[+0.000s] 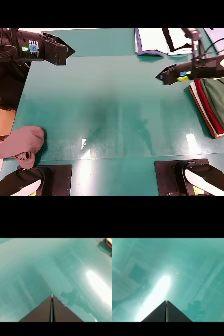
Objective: Fold the shirts.
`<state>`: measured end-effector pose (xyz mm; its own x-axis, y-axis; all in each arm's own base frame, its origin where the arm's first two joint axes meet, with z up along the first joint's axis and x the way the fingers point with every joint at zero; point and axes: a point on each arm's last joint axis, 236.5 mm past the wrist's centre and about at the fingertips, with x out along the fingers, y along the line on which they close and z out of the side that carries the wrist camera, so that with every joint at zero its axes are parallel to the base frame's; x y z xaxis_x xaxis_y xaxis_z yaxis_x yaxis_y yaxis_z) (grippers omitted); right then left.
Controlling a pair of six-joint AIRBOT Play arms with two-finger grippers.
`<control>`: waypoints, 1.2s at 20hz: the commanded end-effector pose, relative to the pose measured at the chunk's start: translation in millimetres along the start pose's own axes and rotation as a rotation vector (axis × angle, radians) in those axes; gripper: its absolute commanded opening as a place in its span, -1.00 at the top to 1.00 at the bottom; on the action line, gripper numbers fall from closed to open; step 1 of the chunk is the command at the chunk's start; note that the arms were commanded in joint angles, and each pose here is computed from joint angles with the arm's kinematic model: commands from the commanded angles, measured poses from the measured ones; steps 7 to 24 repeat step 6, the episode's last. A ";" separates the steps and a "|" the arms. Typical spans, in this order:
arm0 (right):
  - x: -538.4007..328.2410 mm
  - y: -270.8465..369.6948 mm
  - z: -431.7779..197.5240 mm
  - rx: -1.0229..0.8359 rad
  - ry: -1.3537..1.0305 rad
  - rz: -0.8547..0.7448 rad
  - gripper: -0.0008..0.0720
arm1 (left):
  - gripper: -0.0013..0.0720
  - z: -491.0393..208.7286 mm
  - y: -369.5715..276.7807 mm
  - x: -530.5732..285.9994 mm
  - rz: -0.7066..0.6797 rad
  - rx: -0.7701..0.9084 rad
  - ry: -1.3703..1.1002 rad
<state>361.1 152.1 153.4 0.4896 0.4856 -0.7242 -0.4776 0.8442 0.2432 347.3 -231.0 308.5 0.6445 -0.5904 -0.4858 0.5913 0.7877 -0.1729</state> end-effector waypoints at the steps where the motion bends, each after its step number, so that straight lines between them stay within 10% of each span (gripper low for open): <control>1: 9.6 30.1 -5.2 -0.094 0.029 0.027 0.92 | 0.89 11.0 0.7 -0.6 0.004 0.000 -0.047; 24: 9.4 30.2 -5.9 -0.091 0.031 0.029 0.92 | 0.89 23.6 1.8 -1.5 0.008 0.000 -0.100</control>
